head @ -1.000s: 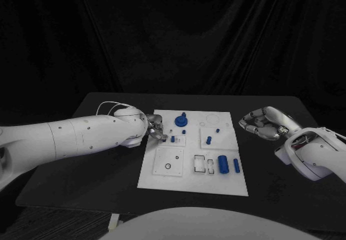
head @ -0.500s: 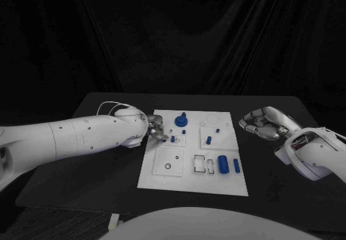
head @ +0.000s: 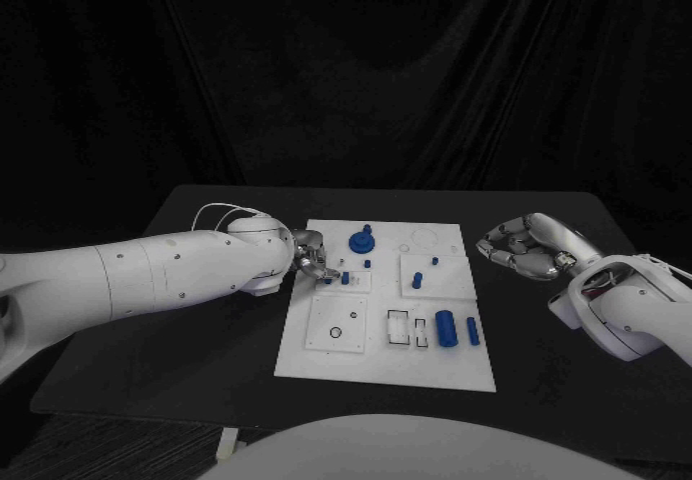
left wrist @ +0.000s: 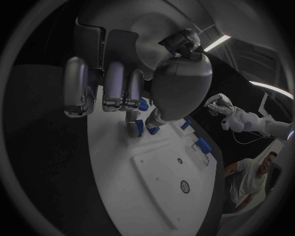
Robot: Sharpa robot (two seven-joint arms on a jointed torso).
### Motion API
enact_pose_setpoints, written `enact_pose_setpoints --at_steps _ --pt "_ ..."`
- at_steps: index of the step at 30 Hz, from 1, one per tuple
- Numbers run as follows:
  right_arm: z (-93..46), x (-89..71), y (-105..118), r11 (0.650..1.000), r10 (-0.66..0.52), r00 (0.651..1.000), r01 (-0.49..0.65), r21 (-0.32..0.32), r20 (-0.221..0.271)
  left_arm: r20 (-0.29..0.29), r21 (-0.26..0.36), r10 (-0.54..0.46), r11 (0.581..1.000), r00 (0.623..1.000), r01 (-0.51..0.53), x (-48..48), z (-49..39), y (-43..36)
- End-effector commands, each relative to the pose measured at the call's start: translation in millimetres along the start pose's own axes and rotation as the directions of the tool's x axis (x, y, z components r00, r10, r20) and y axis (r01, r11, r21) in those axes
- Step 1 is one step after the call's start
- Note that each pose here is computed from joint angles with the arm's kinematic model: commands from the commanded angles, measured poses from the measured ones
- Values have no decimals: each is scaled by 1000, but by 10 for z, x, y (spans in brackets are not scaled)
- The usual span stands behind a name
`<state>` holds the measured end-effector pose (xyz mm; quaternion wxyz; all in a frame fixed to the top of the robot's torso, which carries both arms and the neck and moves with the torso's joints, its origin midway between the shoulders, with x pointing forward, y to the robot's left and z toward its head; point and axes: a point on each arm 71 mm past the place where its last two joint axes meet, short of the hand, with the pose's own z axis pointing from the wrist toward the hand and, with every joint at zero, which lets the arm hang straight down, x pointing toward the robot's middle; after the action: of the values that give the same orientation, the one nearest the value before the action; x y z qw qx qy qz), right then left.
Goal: Assemble the parts on the task board
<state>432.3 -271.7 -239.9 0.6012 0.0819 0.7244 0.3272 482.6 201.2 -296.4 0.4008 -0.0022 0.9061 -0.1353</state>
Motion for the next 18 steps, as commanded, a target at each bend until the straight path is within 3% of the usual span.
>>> enact_pose_setpoints --at_steps 1,18 --pt "-6 5 -12 1000 -1 1000 0 14 4 -8 21 1 1000 1000 -1 12 4 -24" --pt "-4 8 -15 1000 -1 1000 1 16 3 16 45 -9 999 1000 8 -8 1 -24"
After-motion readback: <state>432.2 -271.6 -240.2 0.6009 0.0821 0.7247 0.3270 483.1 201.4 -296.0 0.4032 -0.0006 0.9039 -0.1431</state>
